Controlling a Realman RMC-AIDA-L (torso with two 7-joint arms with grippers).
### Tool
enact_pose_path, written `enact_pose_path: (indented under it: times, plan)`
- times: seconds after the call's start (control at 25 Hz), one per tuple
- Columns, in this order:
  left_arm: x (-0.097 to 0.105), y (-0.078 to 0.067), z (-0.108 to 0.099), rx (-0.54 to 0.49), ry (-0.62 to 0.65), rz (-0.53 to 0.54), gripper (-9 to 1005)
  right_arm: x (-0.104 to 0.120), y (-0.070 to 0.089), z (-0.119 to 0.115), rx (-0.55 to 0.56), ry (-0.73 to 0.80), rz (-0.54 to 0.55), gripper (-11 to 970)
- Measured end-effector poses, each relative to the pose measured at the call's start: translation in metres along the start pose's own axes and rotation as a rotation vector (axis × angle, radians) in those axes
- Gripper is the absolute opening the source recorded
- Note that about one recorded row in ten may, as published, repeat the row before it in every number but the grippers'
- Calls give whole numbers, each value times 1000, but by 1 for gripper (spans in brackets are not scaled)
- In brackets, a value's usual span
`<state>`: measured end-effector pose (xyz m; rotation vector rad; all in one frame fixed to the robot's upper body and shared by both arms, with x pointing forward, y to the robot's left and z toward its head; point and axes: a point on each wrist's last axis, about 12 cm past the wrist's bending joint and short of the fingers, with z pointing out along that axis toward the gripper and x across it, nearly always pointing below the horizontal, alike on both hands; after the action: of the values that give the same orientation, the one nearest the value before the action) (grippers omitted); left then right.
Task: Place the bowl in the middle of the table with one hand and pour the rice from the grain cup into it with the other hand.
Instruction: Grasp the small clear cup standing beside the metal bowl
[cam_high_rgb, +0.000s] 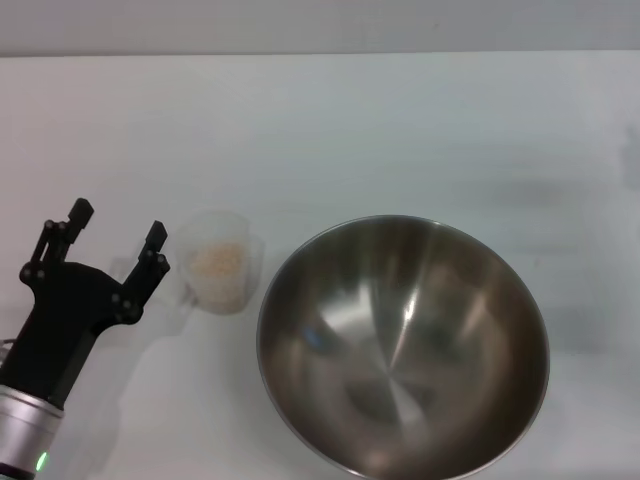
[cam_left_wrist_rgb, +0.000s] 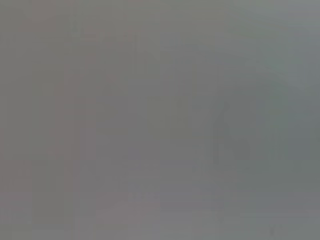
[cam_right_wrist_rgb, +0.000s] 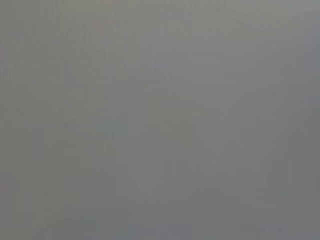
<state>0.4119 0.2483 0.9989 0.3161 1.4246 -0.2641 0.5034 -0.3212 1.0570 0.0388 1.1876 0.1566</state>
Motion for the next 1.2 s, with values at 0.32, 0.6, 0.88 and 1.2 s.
enact_pose_path:
  times: [0.32,0.6,0.88,1.2]
  plan:
    - [10,-1,-4,8,87,-20,749,0,-1,3,-5,1,-7,421]
    - [16,-1,-2,17,140,-18,748,0,-1,3,-6,1,-9,422]
    - [19,1,3,16,167,-9,746,0,-1,3,-6,2,-6,422]
    - [22,6,13,12,200,6,745,0,-1,2,-4,3,-4,421]
